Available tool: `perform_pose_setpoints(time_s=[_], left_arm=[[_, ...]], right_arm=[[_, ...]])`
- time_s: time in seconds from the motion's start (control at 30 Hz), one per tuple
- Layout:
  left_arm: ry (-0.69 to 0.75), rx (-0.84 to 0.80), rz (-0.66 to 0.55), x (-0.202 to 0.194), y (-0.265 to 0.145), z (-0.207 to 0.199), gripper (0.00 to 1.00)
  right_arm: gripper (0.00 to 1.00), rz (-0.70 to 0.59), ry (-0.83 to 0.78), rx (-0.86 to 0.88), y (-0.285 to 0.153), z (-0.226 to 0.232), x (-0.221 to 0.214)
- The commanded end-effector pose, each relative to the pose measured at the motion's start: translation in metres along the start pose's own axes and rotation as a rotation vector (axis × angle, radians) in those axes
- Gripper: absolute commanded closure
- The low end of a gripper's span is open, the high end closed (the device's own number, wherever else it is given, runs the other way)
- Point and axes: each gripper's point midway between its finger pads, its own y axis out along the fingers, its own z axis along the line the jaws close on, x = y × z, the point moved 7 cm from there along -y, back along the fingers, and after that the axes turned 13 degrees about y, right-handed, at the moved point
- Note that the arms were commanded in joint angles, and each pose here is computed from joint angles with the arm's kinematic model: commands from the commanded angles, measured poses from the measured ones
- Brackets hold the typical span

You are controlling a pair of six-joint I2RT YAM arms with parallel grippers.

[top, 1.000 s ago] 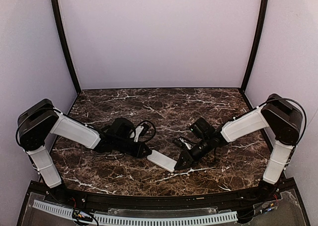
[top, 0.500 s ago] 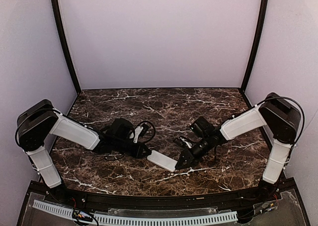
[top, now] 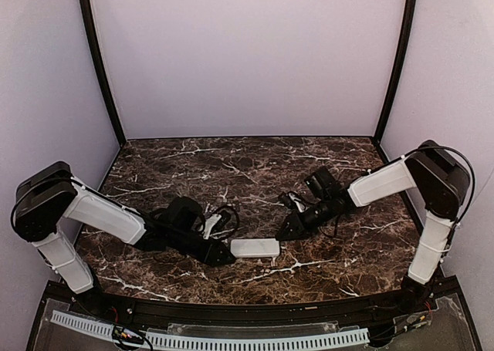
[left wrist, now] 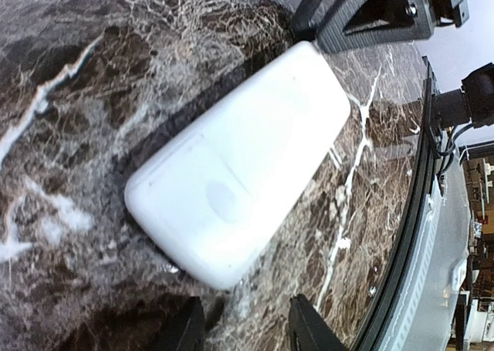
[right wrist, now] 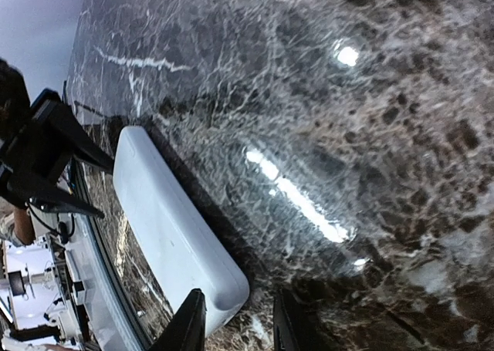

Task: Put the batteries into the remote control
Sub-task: Adjust the remote control at the center of the board, then pick up the remote control from the center of the board.

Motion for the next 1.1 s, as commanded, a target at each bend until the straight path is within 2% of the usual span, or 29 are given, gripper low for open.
perform_pose_setpoints(time_s=[0.0, 0.07, 0.17, 0.27, 0.37, 0.4, 0.43, 0.47, 0.5, 0.53, 0.57, 0.63, 0.73, 0.9, 1.07], left_arm=[[-0.062, 0.050, 0.113, -0.035, -0.012, 0.010, 0.56], [-0.058, 0.060, 0.063, -0.028, -0.021, 0.009, 0.52], [-0.033, 0.075, 0.009, -0.020, -0.033, 0.012, 0.45], [0.088, 0.136, 0.007, -0.008, -0.043, 0.012, 0.32], [0.173, 0.188, 0.018, 0.003, -0.046, 0.014, 0.21], [0.201, 0.186, 0.014, 0.008, -0.043, 0.013, 0.12], [0.222, 0.193, 0.002, 0.019, -0.043, 0.012, 0.07], [0.264, 0.208, 0.067, 0.015, -0.038, 0.015, 0.03], [0.310, 0.238, 0.061, 0.030, -0.039, 0.013, 0.02], [0.383, 0.265, 0.124, 0.026, -0.035, 0.016, 0.02], [0.427, 0.268, 0.128, 0.035, -0.032, 0.014, 0.01], [0.543, 0.248, 0.159, 0.042, -0.028, 0.012, 0.01], [0.630, 0.155, 0.186, 0.043, -0.017, 0.002, 0.02], [0.793, 0.081, 0.275, 0.039, 0.002, -0.010, 0.01], [0.849, 0.040, 0.321, 0.047, 0.016, -0.014, 0.02]], right_arm=[[0.69, -0.055, -0.046, -0.026, -0.001, 0.000, 0.017], [0.67, -0.056, -0.052, -0.015, -0.001, 0.003, 0.020], [0.60, -0.065, -0.080, 0.004, -0.006, 0.010, 0.024], [0.55, -0.085, -0.101, 0.018, -0.014, 0.015, 0.029], [0.43, -0.122, -0.119, 0.030, -0.028, 0.017, 0.036], [0.39, -0.138, -0.128, 0.031, -0.033, 0.018, 0.037], [0.34, -0.155, -0.139, 0.032, -0.039, 0.020, 0.039], [0.29, -0.173, -0.150, 0.030, -0.045, 0.021, 0.039], [0.24, -0.199, -0.167, 0.029, -0.053, 0.025, 0.040], [0.21, -0.218, -0.176, 0.021, -0.059, 0.025, 0.040], [0.17, -0.239, -0.187, 0.019, -0.066, 0.026, 0.041], [0.11, -0.284, -0.216, 0.010, -0.079, 0.030, 0.041], [0.03, -0.355, -0.250, -0.023, -0.096, 0.033, 0.039], [0.01, -0.495, -0.287, -0.073, -0.127, 0.041, 0.035], [0.01, -0.653, -0.291, -0.036, -0.158, 0.047, 0.025]])
